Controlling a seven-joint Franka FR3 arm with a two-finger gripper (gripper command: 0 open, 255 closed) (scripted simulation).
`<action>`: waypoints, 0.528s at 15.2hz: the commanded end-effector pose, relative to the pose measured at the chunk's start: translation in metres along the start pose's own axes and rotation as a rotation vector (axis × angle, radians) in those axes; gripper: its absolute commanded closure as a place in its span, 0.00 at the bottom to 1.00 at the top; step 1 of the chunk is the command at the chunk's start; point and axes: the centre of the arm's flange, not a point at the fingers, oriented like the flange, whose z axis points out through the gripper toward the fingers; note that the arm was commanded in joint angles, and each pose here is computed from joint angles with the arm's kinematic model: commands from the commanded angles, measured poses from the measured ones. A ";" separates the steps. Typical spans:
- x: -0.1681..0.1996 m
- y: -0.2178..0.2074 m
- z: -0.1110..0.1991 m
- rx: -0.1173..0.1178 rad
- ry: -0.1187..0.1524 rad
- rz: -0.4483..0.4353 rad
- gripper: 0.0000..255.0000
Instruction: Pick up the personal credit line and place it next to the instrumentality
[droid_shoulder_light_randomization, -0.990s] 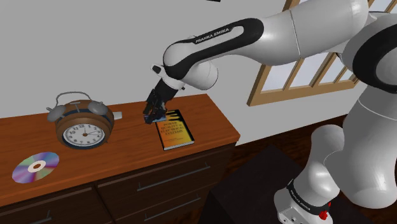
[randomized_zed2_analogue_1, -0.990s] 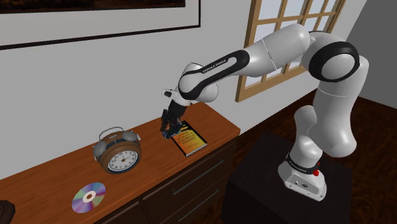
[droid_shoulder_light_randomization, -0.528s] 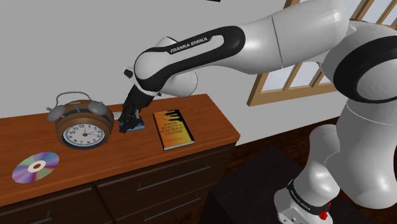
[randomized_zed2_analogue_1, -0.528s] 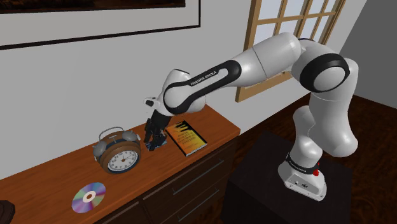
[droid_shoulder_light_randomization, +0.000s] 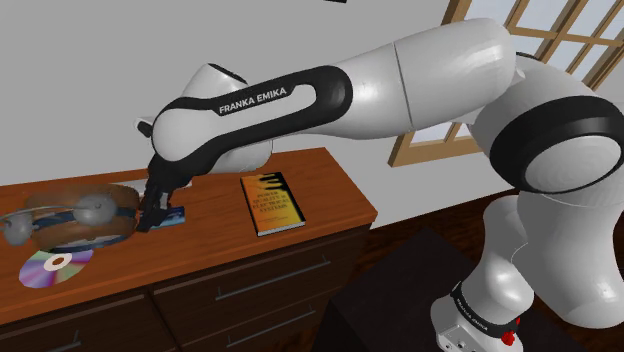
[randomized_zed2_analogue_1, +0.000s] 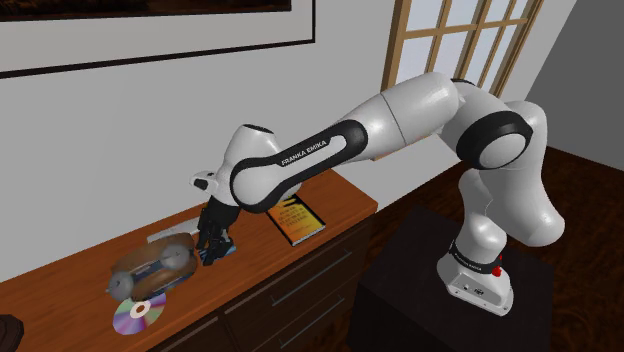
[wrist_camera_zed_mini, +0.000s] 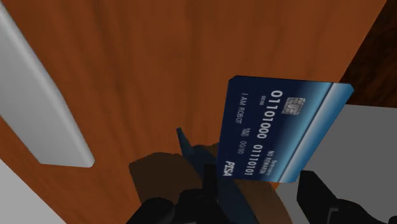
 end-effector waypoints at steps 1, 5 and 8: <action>0.000 -0.002 0.012 -0.001 0.000 0.001 1.00; -0.012 -0.003 0.029 -0.001 0.000 0.001 1.00; -0.020 -0.003 0.042 -0.001 0.000 0.001 1.00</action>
